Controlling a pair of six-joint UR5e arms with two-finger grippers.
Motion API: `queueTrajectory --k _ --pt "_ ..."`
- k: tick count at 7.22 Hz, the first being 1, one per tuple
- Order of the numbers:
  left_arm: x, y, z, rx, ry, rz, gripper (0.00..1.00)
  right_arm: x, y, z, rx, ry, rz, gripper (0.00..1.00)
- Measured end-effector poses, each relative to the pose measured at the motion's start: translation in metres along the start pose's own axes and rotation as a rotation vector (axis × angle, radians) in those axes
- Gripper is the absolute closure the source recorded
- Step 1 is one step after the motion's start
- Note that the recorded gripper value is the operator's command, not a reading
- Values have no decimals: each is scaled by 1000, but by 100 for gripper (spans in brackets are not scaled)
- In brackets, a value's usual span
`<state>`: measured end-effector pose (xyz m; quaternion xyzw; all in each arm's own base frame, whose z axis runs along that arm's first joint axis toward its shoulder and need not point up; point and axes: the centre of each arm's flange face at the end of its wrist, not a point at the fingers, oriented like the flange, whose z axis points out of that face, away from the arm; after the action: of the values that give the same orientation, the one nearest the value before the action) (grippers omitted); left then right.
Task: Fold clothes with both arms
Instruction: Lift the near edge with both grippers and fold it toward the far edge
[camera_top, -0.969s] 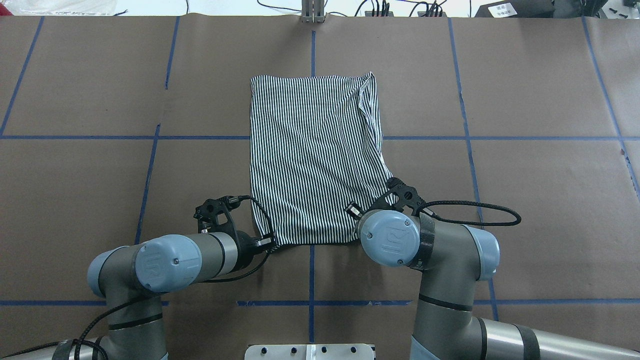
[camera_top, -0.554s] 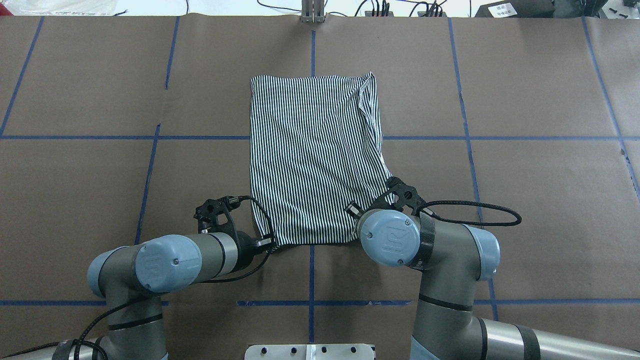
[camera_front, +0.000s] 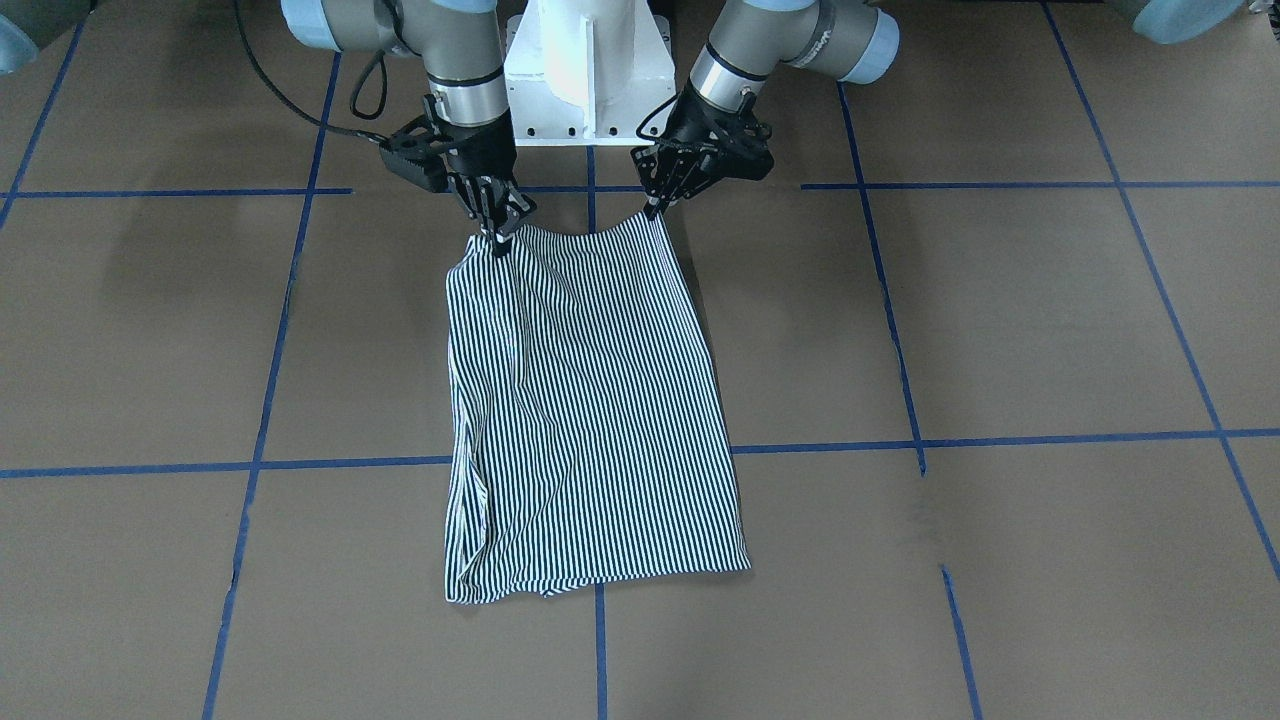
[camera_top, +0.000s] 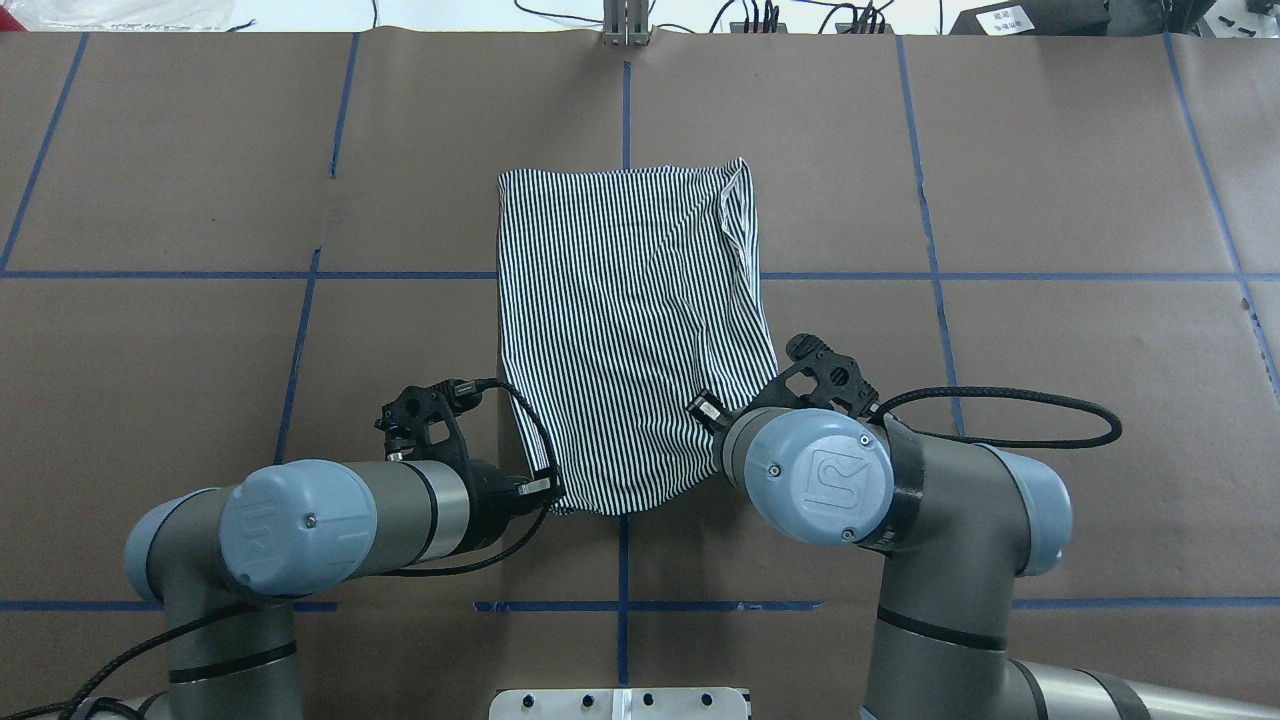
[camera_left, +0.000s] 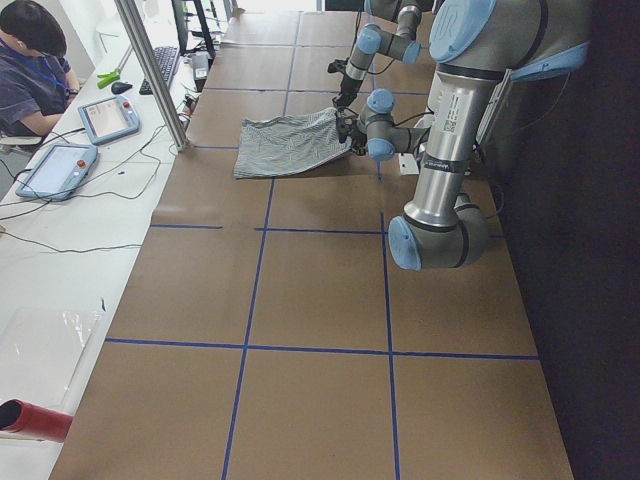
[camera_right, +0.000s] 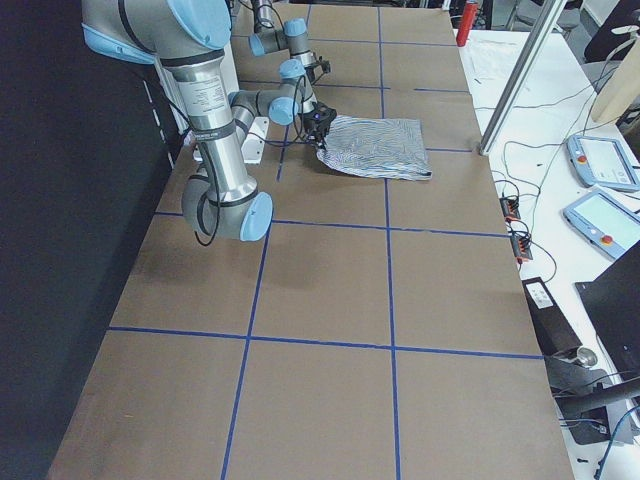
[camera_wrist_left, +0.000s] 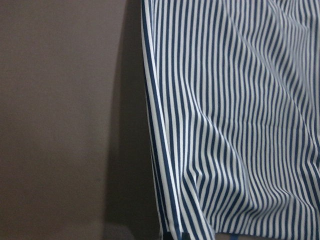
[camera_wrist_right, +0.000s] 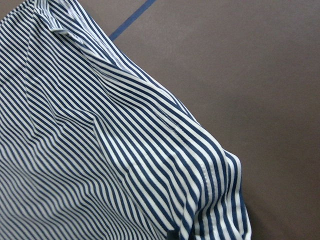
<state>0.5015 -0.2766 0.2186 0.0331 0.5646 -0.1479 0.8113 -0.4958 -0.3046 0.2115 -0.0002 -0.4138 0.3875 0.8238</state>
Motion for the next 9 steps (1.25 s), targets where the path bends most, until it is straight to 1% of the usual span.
queueTrajectory --k 1,2,3,4,5,7,9 --pt "14 6 -38 -21 -7 1 100 6 3 -39 -15 3 2 100" --pt "22 9 -66 -35 -11 1 100 12 5 -61 -24 9 3 100" --pt "27 10 -77 -40 -13 5 100 15 8 -63 -22 22 -1 100" --pt "30 7 -82 -34 -12 19 100 16 12 -55 -13 41 -9 100" --pt "31 -4 -84 -14 -13 42 100 16 12 -47 -1 53 -15 100" --pt "39 -52 -75 64 -34 86 100 -3 -3 -35 37 54 -8 100" --pt "44 -113 -61 133 -74 115 100 -47 -30 -12 87 33 22 100"
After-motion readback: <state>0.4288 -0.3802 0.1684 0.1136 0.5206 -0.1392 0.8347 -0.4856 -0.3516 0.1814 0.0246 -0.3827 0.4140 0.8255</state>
